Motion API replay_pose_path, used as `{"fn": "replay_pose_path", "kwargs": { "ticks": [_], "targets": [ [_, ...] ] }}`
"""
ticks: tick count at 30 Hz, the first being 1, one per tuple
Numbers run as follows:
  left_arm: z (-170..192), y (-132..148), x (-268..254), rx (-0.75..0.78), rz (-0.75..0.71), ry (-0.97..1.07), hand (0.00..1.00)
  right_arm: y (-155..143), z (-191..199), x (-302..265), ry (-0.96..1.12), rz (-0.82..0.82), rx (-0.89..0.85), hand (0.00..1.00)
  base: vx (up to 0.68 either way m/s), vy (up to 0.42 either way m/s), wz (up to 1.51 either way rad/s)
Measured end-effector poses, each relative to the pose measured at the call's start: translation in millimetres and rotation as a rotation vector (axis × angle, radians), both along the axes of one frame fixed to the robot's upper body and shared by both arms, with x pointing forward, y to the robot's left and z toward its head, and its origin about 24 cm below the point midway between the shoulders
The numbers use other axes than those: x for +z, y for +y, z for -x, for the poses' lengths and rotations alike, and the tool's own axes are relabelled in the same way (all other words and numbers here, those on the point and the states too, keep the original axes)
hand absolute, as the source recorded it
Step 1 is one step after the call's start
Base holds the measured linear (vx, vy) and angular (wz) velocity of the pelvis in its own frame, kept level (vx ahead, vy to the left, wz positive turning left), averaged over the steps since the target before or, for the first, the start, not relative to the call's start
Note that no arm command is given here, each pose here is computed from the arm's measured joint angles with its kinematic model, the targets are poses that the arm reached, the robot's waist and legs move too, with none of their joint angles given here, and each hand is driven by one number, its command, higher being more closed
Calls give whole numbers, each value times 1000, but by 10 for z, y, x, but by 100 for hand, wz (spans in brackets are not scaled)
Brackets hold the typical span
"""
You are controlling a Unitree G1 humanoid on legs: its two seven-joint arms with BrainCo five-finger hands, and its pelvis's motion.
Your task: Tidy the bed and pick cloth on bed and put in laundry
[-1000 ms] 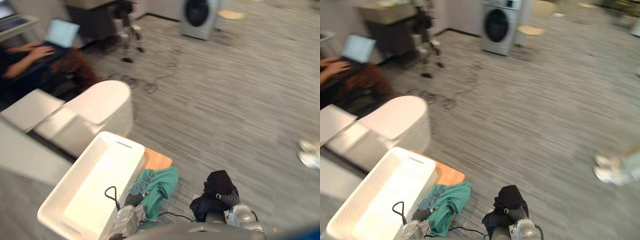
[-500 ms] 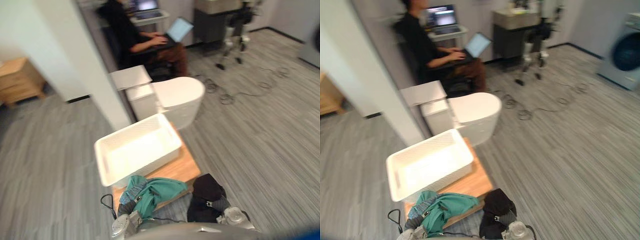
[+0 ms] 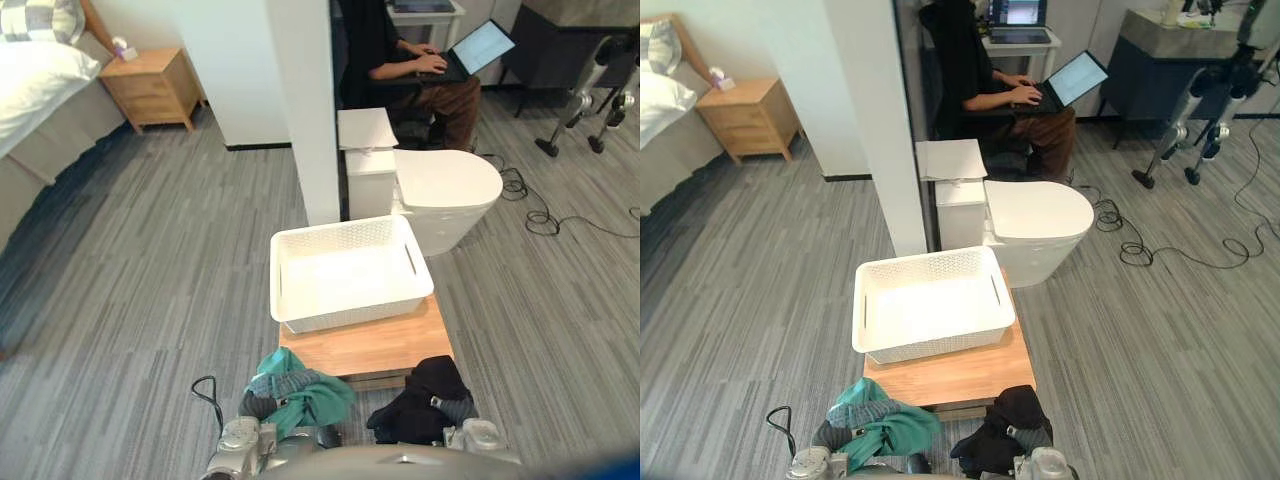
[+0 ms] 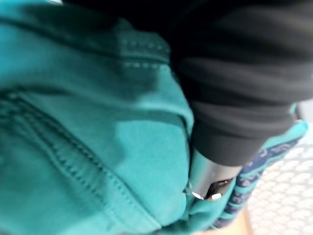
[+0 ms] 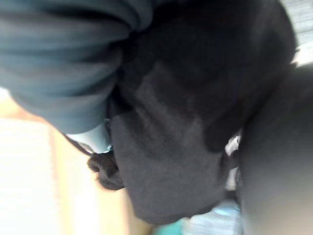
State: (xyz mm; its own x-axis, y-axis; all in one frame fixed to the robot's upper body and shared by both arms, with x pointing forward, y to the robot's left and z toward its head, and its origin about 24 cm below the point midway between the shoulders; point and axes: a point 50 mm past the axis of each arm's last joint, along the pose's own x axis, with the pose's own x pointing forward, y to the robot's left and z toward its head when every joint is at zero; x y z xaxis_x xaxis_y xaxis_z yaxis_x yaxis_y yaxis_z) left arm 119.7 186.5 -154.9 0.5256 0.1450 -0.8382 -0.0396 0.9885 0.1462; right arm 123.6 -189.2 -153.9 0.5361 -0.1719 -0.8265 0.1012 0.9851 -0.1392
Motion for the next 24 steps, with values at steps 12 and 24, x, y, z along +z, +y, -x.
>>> {"fn": "replay_pose_path", "kwargs": {
  "ticks": [12,24],
  "targets": [
    [220,-135,-66,166,87,22,100,-16,196,-32,6,-24,-161,100,144,-65,19],
    [238,25,-52,201,98,20,100,-113,331,-13,-30,3,-579,100,21,-53,-13]
  ]
}}
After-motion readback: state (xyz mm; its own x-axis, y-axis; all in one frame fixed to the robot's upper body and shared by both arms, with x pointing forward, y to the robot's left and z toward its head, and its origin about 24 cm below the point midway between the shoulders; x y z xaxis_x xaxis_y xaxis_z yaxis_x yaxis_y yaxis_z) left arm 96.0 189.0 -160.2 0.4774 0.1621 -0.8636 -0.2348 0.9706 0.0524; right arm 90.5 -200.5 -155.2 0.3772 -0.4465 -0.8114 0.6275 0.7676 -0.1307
